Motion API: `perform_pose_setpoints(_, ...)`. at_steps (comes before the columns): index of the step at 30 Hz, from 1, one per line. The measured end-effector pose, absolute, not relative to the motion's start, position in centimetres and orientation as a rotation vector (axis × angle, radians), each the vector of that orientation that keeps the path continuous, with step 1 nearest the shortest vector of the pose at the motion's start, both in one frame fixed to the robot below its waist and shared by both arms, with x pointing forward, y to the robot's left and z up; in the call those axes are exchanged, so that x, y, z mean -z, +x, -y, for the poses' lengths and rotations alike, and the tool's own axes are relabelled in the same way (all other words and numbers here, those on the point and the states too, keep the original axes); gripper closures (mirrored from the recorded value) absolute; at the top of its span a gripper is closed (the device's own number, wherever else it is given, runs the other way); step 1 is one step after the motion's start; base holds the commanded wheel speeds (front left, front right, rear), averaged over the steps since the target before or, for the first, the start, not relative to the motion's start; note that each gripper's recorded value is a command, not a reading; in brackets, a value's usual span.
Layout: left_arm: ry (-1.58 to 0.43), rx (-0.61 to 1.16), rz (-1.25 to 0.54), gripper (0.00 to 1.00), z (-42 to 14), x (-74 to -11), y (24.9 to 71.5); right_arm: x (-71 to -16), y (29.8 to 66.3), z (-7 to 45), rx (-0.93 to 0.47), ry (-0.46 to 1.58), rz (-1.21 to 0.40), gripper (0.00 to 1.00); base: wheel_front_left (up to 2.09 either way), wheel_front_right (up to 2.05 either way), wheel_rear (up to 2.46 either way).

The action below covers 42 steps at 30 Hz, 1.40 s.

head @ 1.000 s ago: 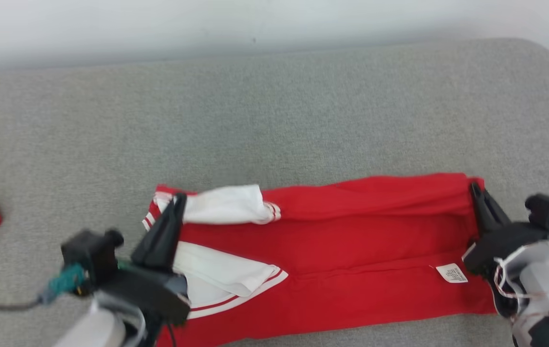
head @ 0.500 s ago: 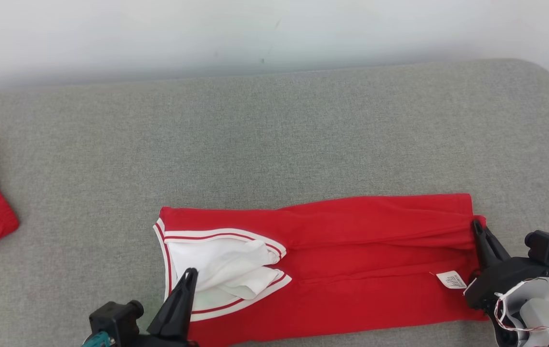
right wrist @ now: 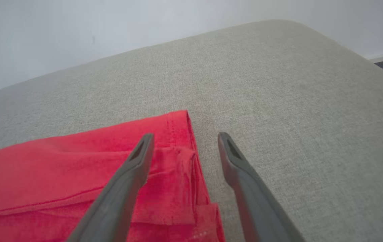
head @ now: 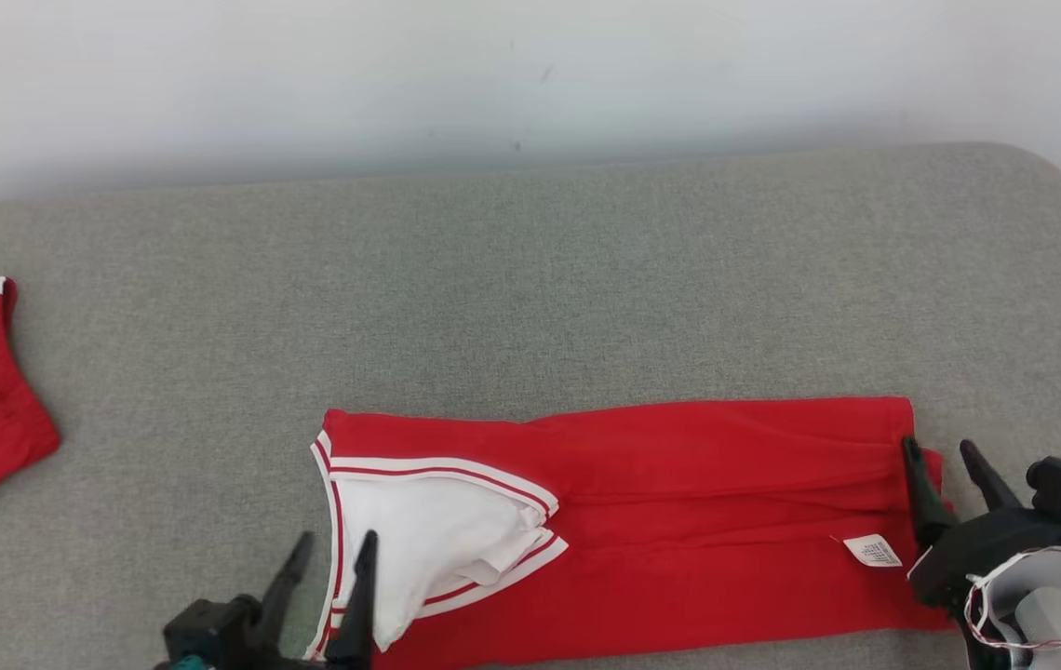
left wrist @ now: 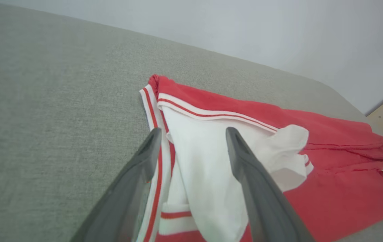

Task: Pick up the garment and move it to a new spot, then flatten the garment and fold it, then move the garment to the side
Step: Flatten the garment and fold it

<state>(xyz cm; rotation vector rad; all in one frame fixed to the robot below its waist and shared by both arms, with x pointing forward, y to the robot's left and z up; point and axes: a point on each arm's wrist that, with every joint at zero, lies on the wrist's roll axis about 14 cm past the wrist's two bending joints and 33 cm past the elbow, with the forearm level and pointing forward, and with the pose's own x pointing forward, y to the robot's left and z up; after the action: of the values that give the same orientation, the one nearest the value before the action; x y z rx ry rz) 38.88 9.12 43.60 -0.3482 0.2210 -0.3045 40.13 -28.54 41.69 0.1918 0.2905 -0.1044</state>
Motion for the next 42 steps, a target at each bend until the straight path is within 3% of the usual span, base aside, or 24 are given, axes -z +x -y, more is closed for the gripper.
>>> perform_pose_setpoints(6,-0.301,0.236,-0.102,0.0,-11.3,-46.2,39.2,-43.0,40.1,29.0,0.107,0.181,-0.246,0.0,0.0,0.0,0.0)
perform_pose_setpoints(14,-0.196,0.16,0.002,0.0,-14.0,-48.3,38.1,-40.6,38.6,29.1,0.131,0.168,-0.338,0.0,0.0,0.0,0.0)
perform_pose_setpoints(29,-0.158,0.039,-0.007,0.0,-18.1,-47.6,35.5,-37.7,37.1,27.0,0.113,0.174,-0.459,0.0,0.0,0.0,0.0)
perform_pose_setpoints(31,-0.158,0.033,-0.004,0.0,-18.2,-47.7,35.4,-37.7,37.3,26.9,0.113,0.177,-0.46,0.53,0.0,0.0,0.0)
perform_pose_setpoints(33,-0.162,0.032,-0.008,0.0,-18.3,-47.6,35.4,-37.8,37.4,26.7,0.108,0.176,-0.46,0.82,0.0,0.0,0.0)
perform_pose_setpoints(34,-0.164,0.033,-0.011,0.0,-18.3,-47.5,35.3,-37.8,37.5,26.6,0.106,0.178,-0.461,0.9,0.0,0.0,0.0)
perform_pose_setpoints(36,-0.172,0.03,-0.014,0.0,-18.3,-47.4,35.2,-37.8,37.6,26.5,0.1,0.175,-0.461,1.0,0.0,0.0,0.0)
perform_pose_setpoints(42,-0.179,0.017,-0.015,0.0,-18.6,-47.3,35.1,-38.4,37.8,27.4,0.112,0.166,-0.447,1.0,0.0,0.0,0.0)
